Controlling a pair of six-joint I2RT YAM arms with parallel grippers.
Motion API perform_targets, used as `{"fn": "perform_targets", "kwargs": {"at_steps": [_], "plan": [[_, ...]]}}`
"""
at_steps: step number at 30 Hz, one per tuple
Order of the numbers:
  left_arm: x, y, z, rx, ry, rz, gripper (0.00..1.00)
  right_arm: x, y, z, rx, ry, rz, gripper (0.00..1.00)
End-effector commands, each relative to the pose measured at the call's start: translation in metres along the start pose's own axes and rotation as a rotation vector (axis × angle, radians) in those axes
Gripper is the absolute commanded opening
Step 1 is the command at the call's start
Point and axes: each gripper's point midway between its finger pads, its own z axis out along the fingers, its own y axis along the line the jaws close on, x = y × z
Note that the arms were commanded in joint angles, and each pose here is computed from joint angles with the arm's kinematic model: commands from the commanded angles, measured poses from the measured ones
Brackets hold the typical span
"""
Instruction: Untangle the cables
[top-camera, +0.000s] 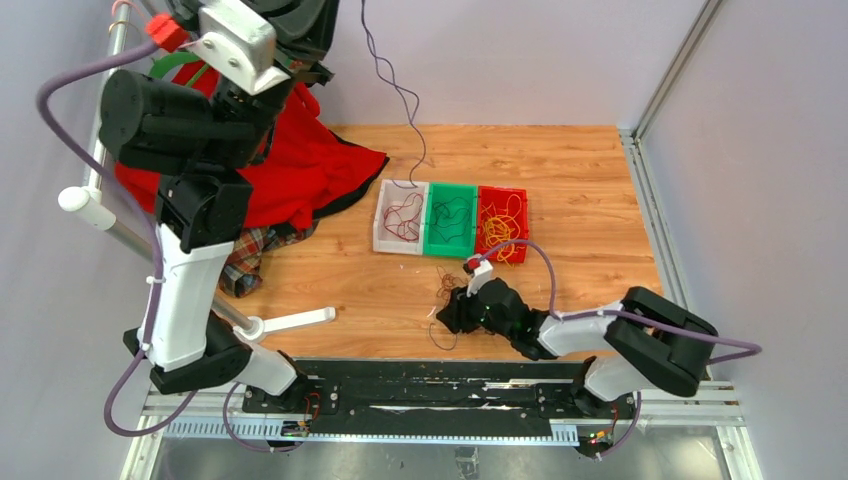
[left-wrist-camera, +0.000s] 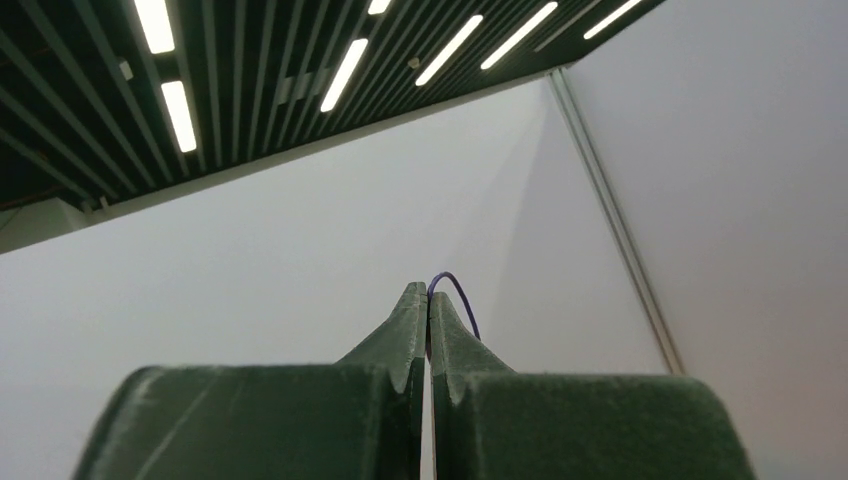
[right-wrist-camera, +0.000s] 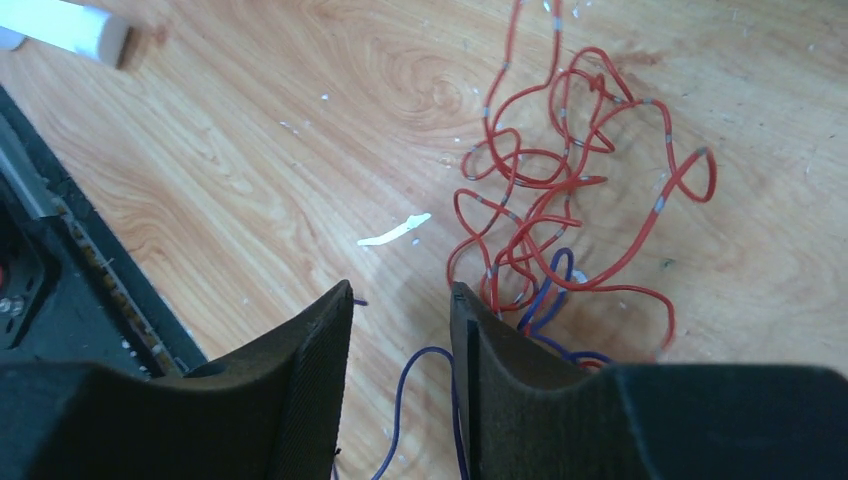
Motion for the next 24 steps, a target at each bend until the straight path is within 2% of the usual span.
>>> {"fn": "perform_targets", "kwargs": {"at_steps": [1, 6, 11, 15, 24], "plan": [[0.038, -0.012, 0.000, 0.013, 0.079, 0.052, 0.01, -0.017, 0.012, -0.014, 0.002, -0.032, -0.012, 0.43], [0.095, -0.039, -0.010, 0.075, 0.210, 0.055, 0.01, -0.075, 0.030, -0.044, -0.001, -0.166, -0.048, 0.55], [0.154, -0.068, -0.024, 0.136, 0.335, 0.048, 0.01, -0.108, 0.027, -0.074, 0.050, -0.281, -0.070, 0.58], [0.190, -0.083, -0.028, 0.157, 0.403, 0.051, 0.01, -0.119, 0.009, -0.090, 0.142, -0.338, -0.077, 0.58], [0.256, -0.107, -0.028, 0.175, 0.512, 0.058, 0.01, -0.119, -0.024, -0.103, 0.295, -0.368, -0.075, 0.54]]}}
